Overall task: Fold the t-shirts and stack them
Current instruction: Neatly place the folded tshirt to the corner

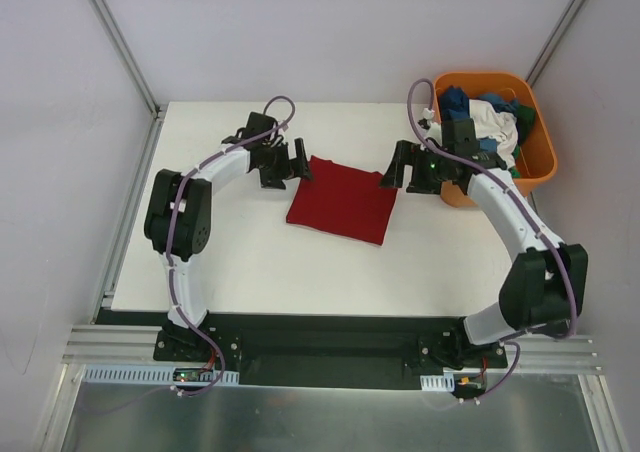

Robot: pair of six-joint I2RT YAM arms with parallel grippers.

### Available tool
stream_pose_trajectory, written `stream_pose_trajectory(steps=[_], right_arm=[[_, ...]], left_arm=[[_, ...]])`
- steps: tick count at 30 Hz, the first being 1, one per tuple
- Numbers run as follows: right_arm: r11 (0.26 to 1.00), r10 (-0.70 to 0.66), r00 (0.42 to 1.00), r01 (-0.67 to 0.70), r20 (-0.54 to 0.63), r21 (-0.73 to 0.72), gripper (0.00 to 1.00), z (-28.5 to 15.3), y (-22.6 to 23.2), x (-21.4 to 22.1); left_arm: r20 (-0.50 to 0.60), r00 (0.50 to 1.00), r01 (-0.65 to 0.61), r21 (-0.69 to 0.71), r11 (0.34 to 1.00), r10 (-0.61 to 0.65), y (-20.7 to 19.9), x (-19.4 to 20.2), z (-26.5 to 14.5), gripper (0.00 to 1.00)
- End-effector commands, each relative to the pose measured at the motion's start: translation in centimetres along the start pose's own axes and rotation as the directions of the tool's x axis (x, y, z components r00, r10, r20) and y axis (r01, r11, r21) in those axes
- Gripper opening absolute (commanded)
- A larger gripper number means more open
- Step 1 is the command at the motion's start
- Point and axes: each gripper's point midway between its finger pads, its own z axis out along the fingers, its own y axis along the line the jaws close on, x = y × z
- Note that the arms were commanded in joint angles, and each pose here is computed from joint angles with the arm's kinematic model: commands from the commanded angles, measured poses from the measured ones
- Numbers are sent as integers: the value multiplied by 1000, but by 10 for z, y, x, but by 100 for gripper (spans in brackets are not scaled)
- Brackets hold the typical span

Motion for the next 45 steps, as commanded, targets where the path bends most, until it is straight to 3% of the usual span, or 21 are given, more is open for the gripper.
stream_pose_trajectory(steps=[1,4,5,10,11,12,14,21,25,32,33,36,39,43,45], right_arm=[[996,-85,991,86,101,-5,97,-24,6,-1],[996,-89,989,88,117,16,97,-31,3,7],[996,-91,988,89,123,23,97,-33,2,8],[995,-102,984,98,143,33,97,-38,1,11],[994,-105,984,102,145,28,97,-38,2,12],[994,-111,981,108,158,27,97,-40,2,10],[994,-110,981,106,161,32,97,-40,0,11],[995,-96,977,91,191,35,97,-39,-12,9],[997,-71,982,70,178,15,97,-34,-17,9],[999,-46,985,45,167,12,97,-27,-29,7],[999,-44,984,42,173,14,97,-28,-30,6],[999,-34,983,31,181,16,97,-28,-37,1],[1000,-19,982,19,186,-1,97,-30,-38,-2],[1000,-5,980,5,200,4,97,-33,-46,-5],[1000,8,978,-10,208,10,97,-32,-53,-7]], left_arm=[[-82,996,-39,-44,998,36,7,21,16,99],[-128,991,-38,-67,997,29,11,32,27,90],[-142,989,-39,-69,997,29,10,35,31,80],[-182,982,-79,-176,981,46,22,53,41,56],[-197,979,-82,-177,981,47,21,58,43,48],[-205,978,-81,-173,982,45,20,62,42,26],[-222,974,-88,-194,977,43,23,72,39,0],[-213,971,-185,-383,905,109,66,101,-23,0],[-237,966,-214,-517,829,102,104,134,-69,0],[-117,993,-80,-765,639,-16,165,144,-147,0],[-89,996,-78,-835,545,6,180,138,-165,0],[-55,998,-56,-883,467,15,193,125,-185,0],[-73,996,-84,-901,426,42,203,107,-202,0],[-163,983,-185,-866,465,87,212,99,-209,0],[-149,985,-172,-885,432,86,227,93,-221,0]])
